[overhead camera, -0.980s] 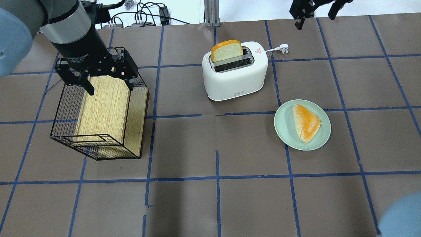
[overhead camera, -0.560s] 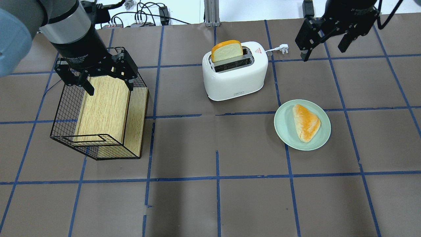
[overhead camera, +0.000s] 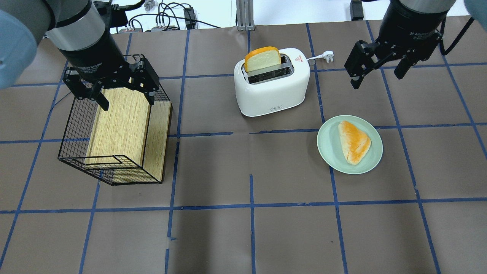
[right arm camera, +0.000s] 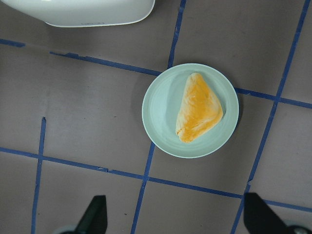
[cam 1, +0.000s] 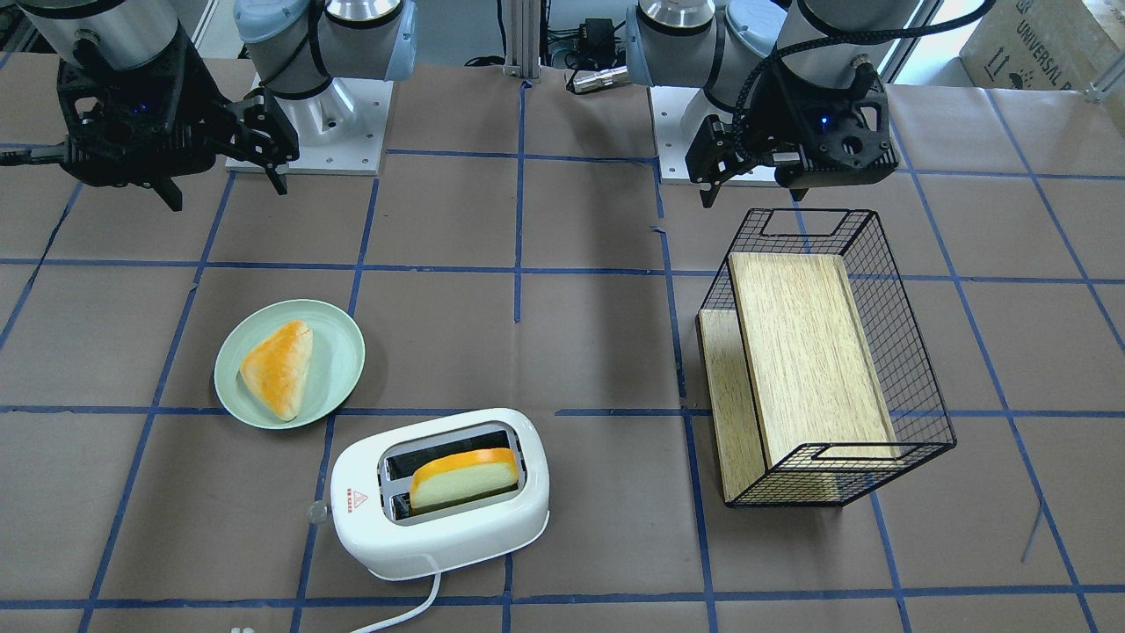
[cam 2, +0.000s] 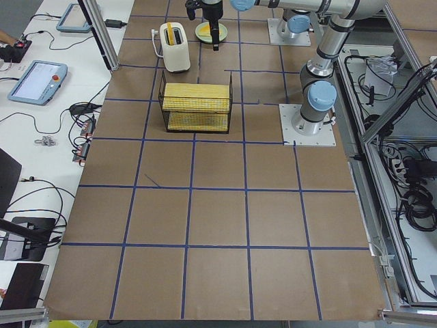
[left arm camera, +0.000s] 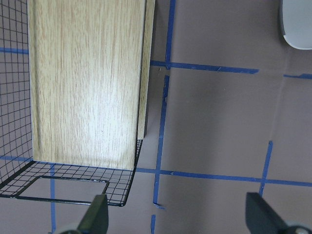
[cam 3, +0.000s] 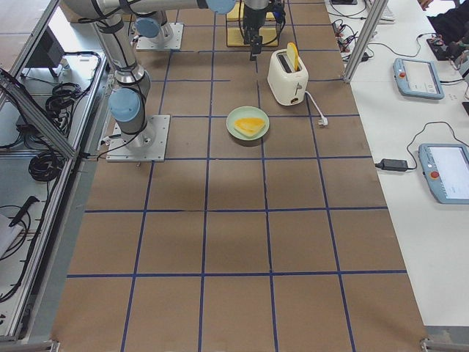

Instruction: Press toaster with right arm

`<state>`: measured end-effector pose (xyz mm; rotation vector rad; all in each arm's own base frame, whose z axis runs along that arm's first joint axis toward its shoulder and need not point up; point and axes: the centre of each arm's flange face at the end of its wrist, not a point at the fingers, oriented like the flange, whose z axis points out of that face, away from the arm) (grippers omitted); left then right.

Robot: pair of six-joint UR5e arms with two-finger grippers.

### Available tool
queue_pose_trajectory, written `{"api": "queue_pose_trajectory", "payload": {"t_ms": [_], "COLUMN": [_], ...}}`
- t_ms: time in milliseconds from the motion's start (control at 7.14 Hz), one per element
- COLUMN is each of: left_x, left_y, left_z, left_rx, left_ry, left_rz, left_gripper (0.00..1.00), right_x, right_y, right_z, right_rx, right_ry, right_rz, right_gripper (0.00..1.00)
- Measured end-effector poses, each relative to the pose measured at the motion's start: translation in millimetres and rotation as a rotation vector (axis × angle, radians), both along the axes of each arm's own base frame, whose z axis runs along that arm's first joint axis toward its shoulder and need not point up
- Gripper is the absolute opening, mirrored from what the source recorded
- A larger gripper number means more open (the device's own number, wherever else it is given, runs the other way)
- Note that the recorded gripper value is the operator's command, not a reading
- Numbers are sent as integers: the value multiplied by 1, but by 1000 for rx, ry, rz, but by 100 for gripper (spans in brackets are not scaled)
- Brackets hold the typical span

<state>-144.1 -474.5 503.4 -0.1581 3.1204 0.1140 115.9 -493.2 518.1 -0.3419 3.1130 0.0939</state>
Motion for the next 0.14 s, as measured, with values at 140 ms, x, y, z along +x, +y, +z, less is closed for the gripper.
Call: {"api": "queue_pose_trajectory", "payload": {"t_ms": [140], "left_x": [0], "left_y": [0], "left_z": [0], "left_rx": [0], "left_ry": [0], "left_rz": [0], "left_gripper": [100], "right_x": [0], "right_y": [0], "right_z": [-1], "right_rx": [2], "right_ry": [-2], "right_rz": [2], "right_gripper": [100]}}
